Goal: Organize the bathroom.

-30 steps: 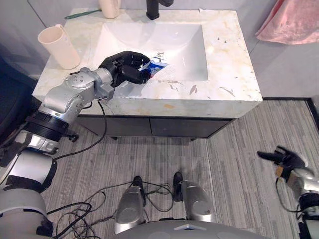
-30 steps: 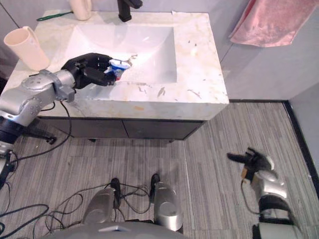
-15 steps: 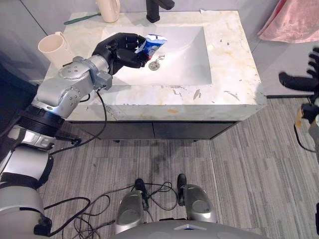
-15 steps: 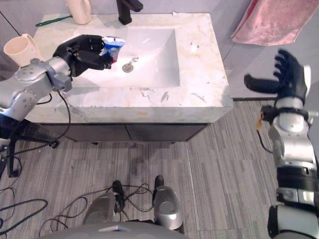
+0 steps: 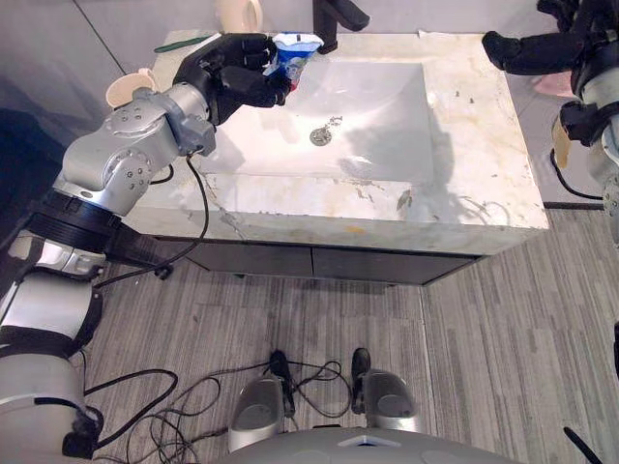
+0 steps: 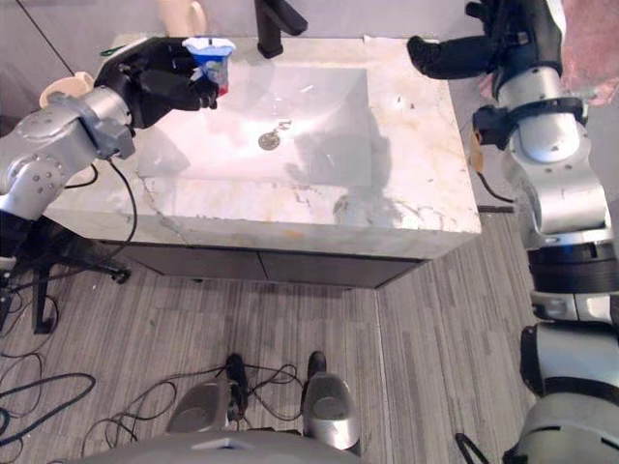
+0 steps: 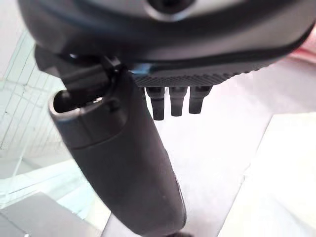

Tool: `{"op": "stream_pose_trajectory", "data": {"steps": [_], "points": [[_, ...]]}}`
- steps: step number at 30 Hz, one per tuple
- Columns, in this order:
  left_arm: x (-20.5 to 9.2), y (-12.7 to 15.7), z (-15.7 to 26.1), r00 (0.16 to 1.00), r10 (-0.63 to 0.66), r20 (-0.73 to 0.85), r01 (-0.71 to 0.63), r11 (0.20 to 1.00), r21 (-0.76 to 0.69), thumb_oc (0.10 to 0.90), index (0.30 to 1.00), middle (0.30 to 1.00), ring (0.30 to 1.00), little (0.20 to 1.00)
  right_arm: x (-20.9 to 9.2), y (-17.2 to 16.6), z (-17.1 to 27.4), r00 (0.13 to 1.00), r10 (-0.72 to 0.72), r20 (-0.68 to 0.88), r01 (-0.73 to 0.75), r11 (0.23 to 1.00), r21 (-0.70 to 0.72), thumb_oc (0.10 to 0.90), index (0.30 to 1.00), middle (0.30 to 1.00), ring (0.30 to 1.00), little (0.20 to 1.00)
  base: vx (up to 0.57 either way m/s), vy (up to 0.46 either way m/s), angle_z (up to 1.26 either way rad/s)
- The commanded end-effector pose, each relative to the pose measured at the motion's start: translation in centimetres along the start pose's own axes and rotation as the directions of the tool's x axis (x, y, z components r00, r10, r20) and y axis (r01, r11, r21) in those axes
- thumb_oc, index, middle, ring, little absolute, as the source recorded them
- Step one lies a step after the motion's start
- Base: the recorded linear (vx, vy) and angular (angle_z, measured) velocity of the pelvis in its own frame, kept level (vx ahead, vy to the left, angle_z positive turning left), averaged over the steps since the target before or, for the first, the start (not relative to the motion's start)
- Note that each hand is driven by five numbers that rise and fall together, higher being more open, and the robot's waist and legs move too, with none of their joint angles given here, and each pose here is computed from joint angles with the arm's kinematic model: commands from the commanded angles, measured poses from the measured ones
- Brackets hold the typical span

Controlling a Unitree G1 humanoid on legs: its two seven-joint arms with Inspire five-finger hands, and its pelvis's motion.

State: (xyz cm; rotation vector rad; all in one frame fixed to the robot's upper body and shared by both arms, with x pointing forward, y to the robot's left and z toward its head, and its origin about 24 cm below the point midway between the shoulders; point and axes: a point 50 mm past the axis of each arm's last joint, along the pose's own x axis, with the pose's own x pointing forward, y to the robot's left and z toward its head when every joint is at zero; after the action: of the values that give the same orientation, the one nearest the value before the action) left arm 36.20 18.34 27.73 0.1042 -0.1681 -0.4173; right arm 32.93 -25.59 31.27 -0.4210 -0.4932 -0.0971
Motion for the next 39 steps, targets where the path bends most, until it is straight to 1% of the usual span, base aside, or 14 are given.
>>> {"op": "stream_pose_trajectory", "data": {"steps": [1, 2, 4, 8, 10, 11, 12, 16, 22, 25, 26, 27, 30, 39], "points": [[0.2, -0.5, 7.0, 0.936, -0.041, 0.35, 0.072, 0.995, -0.076, 0.4, 0.3, 0.3, 0.3, 0.3, 0.8, 1.5, 2.6, 0.985, 0.129, 0.111, -0.145, 0.978, 0.149, 0.8, 0.9, 0.9, 0.9, 0.9, 0.09, 0.006, 0.08], [0.3, -0.7, 6.8, 0.937, -0.048, 0.345, 0.084, 0.993, -0.088, 0.4, 0.3, 0.3, 0.3, 0.3, 1.1, 2.6, 2.6, 0.978, 0.181, 0.101, -0.199, 0.956, 0.216, 0.8, 0.9, 0.9, 0.9, 0.9, 0.07, 0.005, 0.13], [0.5, -0.8, 6.7, 0.94, -0.055, 0.337, 0.092, 0.991, -0.094, 0.4, 0.3, 0.3, 0.3, 0.3, 1.3, 3.4, 2.5, 0.968, 0.232, 0.093, -0.249, 0.93, 0.271, 0.8, 0.9, 0.9, 0.9, 0.9, 0.06, 0.004, 0.07], [1.1, -1.1, 6.3, 0.944, -0.074, 0.32, 0.119, 0.985, -0.123, 0.4, 0.3, 0.3, 0.3, 0.3, 1.4, 6.2, 2.2, 0.918, 0.385, 0.091, -0.385, 0.815, 0.434, 0.8, 0.9, 0.9, 0.9, 0.9, 0.06, 0.0, 0.1], [1.3, -1.5, 6.0, 0.947, -0.087, 0.31, 0.134, 0.982, -0.131, 0.4, 0.3, 0.3, 0.3, 0.3, 1.2, 7.6, 1.9, 0.901, 0.423, 0.098, -0.412, 0.762, 0.5, 0.8, 0.9, 0.9, 0.9, 0.9, 0.05, -0.006, 0.14], [1.4, -1.5, 6.0, 0.947, -0.089, 0.308, 0.135, 0.982, -0.132, 0.4, 0.3, 0.3, 0.3, 0.3, 1.2, 7.7, 1.9, 0.9, 0.425, 0.099, -0.414, 0.757, 0.505, 0.8, 0.9, 0.9, 0.9, 0.9, 0.04, -0.008, 0.09], [1.5, -1.7, 6.0, 0.949, -0.093, 0.302, 0.139, 0.981, -0.135, 0.4, 0.3, 0.3, 0.3, 0.3, 1.2, 8.2, 2.0, 0.892, 0.438, 0.11, -0.424, 0.729, 0.536, 0.8, 0.9, 0.9, 0.9, 0.9, 0.02, -0.006, 0.05], [2.0, -2.0, 5.6, 0.954, -0.102, 0.282, 0.147, 0.979, -0.145, 0.4, 0.3, 0.3, 0.3, 0.3, 1.3, 9.3, 2.4, 0.887, 0.441, 0.139, -0.434, 0.688, 0.582, 0.8, 0.9, 0.9, 0.9, 0.9, 0.03, -0.009, 0.1], [2.7, -2.1, 3.9, 0.983, -0.098, 0.158, 0.131, 0.968, -0.214, 0.4, 0.3, 0.3, 0.3, 0.3, 1.6, 10.2, 3.7, 0.882, 0.428, 0.195, -0.457, 0.68, 0.573, 0.8, 0.9, 0.9, 0.9, 0.9, 0.02, -0.004, 0.02], [2.8, -1.9, 2.8, 0.99, -0.094, 0.106, 0.117, 0.963, -0.241, 0.4, 0.3, 0.3, 0.3, 0.3, 1.6, 10.3, 4.3, 0.879, 0.424, 0.221, -0.473, 0.703, 0.532, 0.8, 0.9, 0.9, 0.9, 0.9, 0.04, -0.013, 0.02], [2.8, -1.9, 2.2, 0.992, -0.095, 0.084, 0.114, 0.96, -0.255, 0.4, 0.3, 0.3, 0.3, 0.3, 1.7, 10.4, 4.5, 0.88, 0.415, 0.231, -0.473, 0.73, 0.494, 0.8, 0.9, 0.9, 0.9, 0.9, 0.05, -0.013, -0.02], [2.8, -1.8, 1.7, 0.994, -0.094, 0.062, 0.107, 0.957, -0.27, 0.4, 0.3, 0.3, 0.3, 0.3, 1.7, 10.2, 4.9, 0.871, 0.416, 0.262, -0.491, 0.733, 0.47, 0.8, 0.9, 0.9, 0.9, 0.9, 0.0, 0.0, 0.0], [2.5, -1.6, 0.8, 0.995, -0.088, 0.041, 0.096, 0.954, -0.284, 0.4, 0.3, 0.3, 0.3, 0.3, 1.4, 10.1, 5.9, 0.858, 0.411, 0.308, -0.511, 0.746, 0.427, 0.8, 0.9, 0.9, 0.9, 0.9, 0.03, -0.005, 0.03], [2.0, -1.7, 0.5, 0.994, -0.094, 0.06, 0.108, 0.951, -0.289, 0.4, 0.3, 0.3, 0.3, 0.3, 0.5, 10.1, 5.0, 0.847, 0.445, 0.29, -0.53, 0.737, 0.418, 0.8, 0.9, 0.9, 0.9, 0.9, 0.02, 0.0, 0.03]]}}
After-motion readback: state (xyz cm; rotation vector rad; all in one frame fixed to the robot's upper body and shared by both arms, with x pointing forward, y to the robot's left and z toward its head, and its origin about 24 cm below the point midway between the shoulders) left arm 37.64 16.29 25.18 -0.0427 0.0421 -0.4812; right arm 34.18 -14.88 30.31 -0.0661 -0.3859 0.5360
